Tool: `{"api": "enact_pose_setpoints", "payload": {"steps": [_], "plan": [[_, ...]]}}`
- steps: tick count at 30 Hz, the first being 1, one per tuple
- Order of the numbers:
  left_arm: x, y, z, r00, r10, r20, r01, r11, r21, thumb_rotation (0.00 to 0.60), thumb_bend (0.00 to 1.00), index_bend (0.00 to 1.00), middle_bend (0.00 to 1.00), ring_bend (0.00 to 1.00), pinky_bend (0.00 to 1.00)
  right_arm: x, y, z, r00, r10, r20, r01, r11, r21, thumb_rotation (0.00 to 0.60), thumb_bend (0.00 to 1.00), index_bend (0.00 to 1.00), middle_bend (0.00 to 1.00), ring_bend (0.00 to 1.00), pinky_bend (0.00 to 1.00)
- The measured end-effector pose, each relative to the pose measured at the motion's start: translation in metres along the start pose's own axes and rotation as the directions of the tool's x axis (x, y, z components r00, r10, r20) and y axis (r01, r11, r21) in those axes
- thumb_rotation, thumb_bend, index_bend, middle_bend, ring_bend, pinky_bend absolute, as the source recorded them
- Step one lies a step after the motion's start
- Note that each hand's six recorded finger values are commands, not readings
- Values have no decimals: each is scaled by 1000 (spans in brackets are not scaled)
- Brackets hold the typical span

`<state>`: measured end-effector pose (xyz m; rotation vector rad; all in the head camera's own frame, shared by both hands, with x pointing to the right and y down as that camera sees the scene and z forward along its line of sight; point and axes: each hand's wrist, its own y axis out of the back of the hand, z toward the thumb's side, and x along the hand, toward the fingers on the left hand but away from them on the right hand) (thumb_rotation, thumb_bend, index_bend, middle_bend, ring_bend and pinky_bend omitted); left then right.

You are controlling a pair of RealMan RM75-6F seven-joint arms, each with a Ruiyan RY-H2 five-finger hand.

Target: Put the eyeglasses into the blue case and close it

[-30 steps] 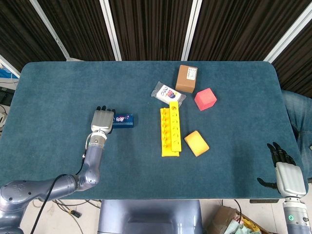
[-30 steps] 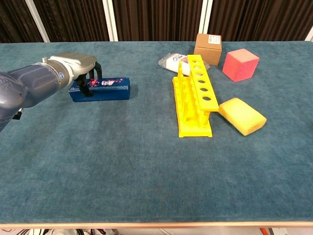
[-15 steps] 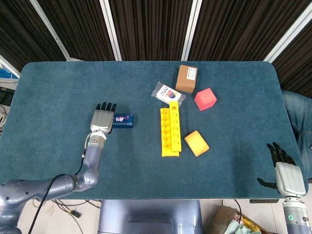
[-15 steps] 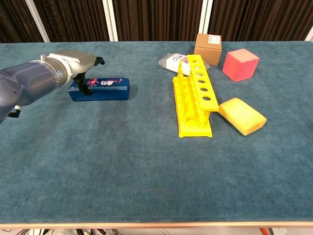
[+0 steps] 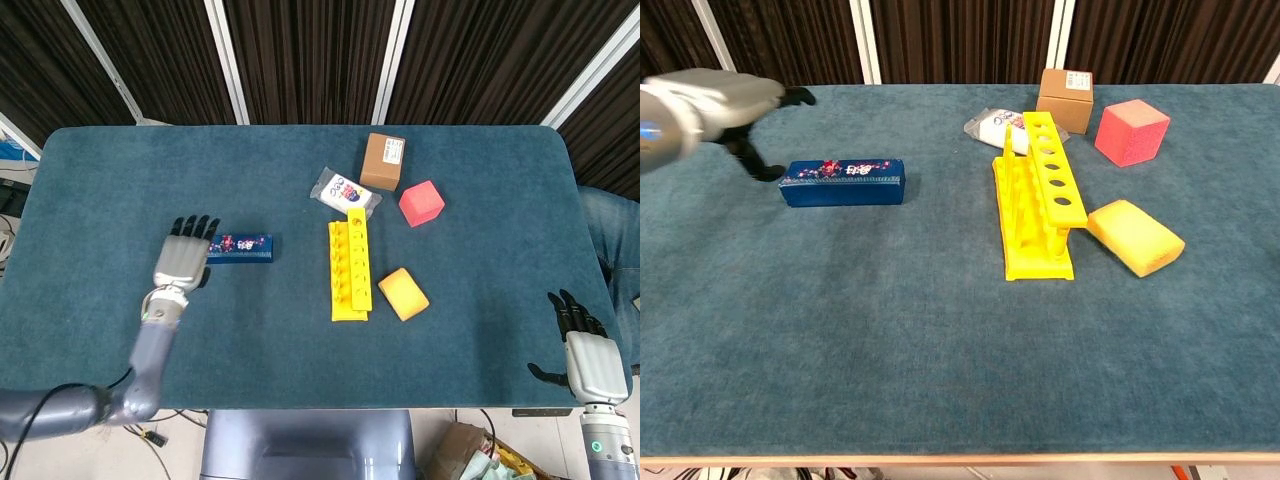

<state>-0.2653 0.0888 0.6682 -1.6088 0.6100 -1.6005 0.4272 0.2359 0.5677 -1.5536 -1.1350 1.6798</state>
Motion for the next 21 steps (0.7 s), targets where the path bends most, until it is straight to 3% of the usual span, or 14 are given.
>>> {"api": "enact_pose_setpoints", "payload": {"steps": [9, 16, 21], "plan": [[-76, 16, -62, 997, 75, 16, -73, 992, -105, 600, 351, 10, 38, 0, 49, 0, 6, 6, 997, -52, -59, 54, 998, 23, 600, 165, 8, 0, 110, 188], [-124, 19, -91, 991, 132, 28, -126, 980, -155, 600, 351, 9, 21, 0, 40, 1, 10, 12, 987, -92, -132, 94, 995, 12, 600, 163, 0, 0, 108, 187], [-148, 18, -105, 991, 134, 12, -130, 977, -172, 600, 351, 8, 12, 0, 23, 1, 11, 12, 983, -110, -146, 114, 993, 14, 600, 162, 0, 0, 108, 187]]}}
